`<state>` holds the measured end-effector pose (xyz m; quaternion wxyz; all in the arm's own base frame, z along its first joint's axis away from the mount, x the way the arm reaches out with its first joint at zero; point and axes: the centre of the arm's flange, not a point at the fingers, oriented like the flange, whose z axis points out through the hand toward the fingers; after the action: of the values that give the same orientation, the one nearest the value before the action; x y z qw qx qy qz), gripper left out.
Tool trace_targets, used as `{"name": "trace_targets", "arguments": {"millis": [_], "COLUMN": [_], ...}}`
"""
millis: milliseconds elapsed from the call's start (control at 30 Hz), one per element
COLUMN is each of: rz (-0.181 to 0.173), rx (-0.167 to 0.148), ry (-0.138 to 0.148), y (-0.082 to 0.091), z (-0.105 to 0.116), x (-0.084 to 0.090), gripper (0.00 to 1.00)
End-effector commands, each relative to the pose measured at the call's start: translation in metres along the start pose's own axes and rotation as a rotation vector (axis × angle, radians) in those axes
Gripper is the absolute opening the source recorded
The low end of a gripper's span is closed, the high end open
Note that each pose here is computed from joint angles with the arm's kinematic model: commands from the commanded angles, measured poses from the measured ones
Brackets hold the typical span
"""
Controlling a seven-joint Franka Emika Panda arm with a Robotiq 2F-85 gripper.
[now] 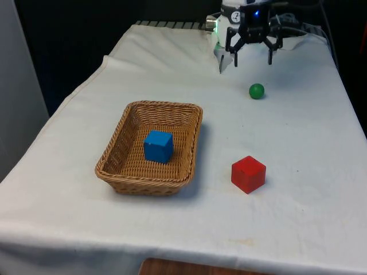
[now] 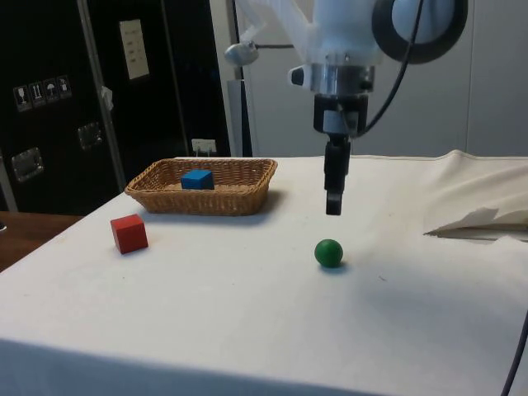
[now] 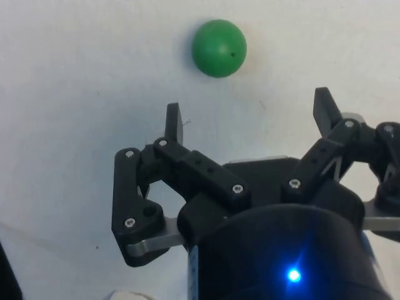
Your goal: Place all non-red objects into the basket.
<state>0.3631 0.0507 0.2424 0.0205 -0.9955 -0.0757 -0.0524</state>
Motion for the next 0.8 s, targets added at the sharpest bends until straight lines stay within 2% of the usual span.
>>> {"name": "trace_targets", "arguments": {"millis": [0,33,100,300,333,367,567,600,633,767], "rz": [-0.001,-0.001,-0.001,-0.001,-0.005,-0.001,-0.002,-0.007,-0.002,0.0], "rx": [0.008,-0.001,0.006,0.001,-0.01,0.001,0.0,-0.013,0.0,0.001], "ry": [0.012,0.0,0.009,-0.003,-0.011,-0.005,-0.021,-0.029,-0.023,-0.036], "y": [-0.003,0.0,-0.003,-0.005,-0.001,-0.005,-0.007,-0.002,-0.007,-0.009], "z": [0.001,0.002,0.005,0.017,0.018,0.018,0.026,0.027,0.027,0.033], "x": [0.0,0.0,-0.001,-0.003,-0.003,-0.003,-0.002,-0.003,-0.001,0.001], "gripper": [1.0,1.0,1.0,1.0,1.0,1.0,1.0,1.0,1.0,1.0]}}
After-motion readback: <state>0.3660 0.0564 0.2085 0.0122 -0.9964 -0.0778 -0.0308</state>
